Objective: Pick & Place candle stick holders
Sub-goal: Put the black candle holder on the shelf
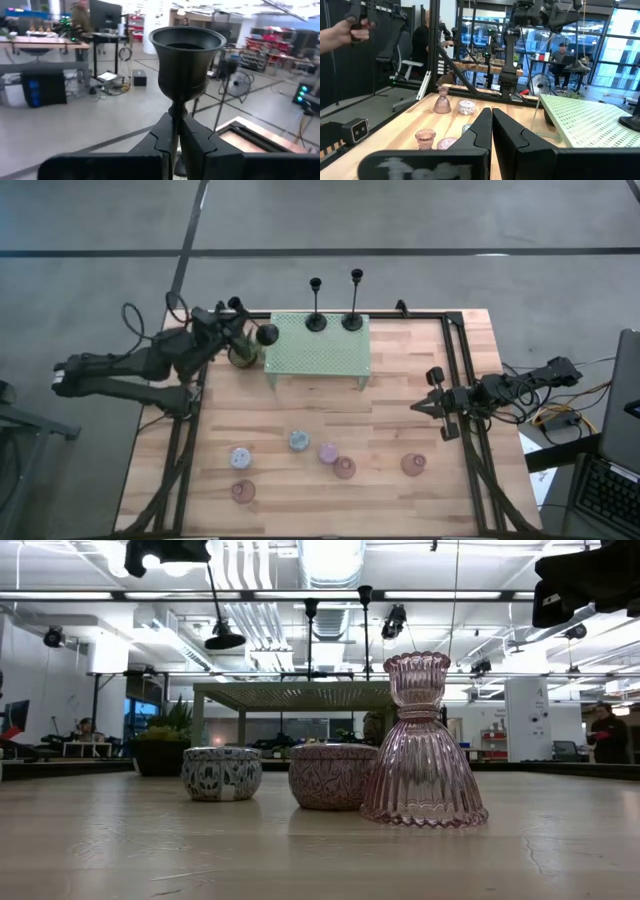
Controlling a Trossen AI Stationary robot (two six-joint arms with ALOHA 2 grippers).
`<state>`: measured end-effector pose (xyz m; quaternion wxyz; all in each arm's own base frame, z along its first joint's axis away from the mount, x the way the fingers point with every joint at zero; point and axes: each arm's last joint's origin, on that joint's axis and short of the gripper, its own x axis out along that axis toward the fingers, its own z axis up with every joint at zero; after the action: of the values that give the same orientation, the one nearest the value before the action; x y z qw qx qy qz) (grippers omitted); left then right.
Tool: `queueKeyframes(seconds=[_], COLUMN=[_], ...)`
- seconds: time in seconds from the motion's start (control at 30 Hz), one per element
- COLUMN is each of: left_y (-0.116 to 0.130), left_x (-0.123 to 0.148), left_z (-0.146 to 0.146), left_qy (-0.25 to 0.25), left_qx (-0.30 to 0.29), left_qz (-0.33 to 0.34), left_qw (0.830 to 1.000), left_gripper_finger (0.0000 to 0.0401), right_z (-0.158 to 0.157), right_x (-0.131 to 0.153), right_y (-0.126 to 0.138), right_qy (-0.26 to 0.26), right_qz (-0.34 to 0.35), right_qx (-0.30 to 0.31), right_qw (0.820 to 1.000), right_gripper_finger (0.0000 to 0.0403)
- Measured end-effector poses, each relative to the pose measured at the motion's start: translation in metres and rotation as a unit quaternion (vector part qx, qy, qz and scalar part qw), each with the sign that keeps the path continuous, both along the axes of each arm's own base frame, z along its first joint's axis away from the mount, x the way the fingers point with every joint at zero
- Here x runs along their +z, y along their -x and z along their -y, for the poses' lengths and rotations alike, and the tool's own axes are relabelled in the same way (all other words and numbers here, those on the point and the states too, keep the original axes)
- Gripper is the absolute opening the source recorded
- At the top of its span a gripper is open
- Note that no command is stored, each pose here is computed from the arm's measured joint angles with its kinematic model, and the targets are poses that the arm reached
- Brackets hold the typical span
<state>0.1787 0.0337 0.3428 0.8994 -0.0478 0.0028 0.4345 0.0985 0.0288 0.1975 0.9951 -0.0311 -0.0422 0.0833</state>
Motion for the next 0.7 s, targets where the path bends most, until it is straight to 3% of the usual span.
queueKeyframes(seconds=[0.23, 0.7], left_y=[-0.027, -0.070], left_x=[-0.021, 0.016], left_z=[-0.031, -0.079], left_qy=[0.060, 0.046], left_qx=[-0.004, 0.043], left_qz=[-0.016, -0.050], left_qw=[0.998, 0.997], left_gripper_finger=[0.0021, 0.0021], right_z=[0.000, 0.000], right_x=[0.000, 0.000], right_y=[0.000, 0.000], right_qy=[-0.001, 0.000], right_qz=[0.000, -0.001], right_qx=[0.000, 0.000], right_qw=[1.000, 1.000], right_gripper_finger=[0.0008, 0.0008])
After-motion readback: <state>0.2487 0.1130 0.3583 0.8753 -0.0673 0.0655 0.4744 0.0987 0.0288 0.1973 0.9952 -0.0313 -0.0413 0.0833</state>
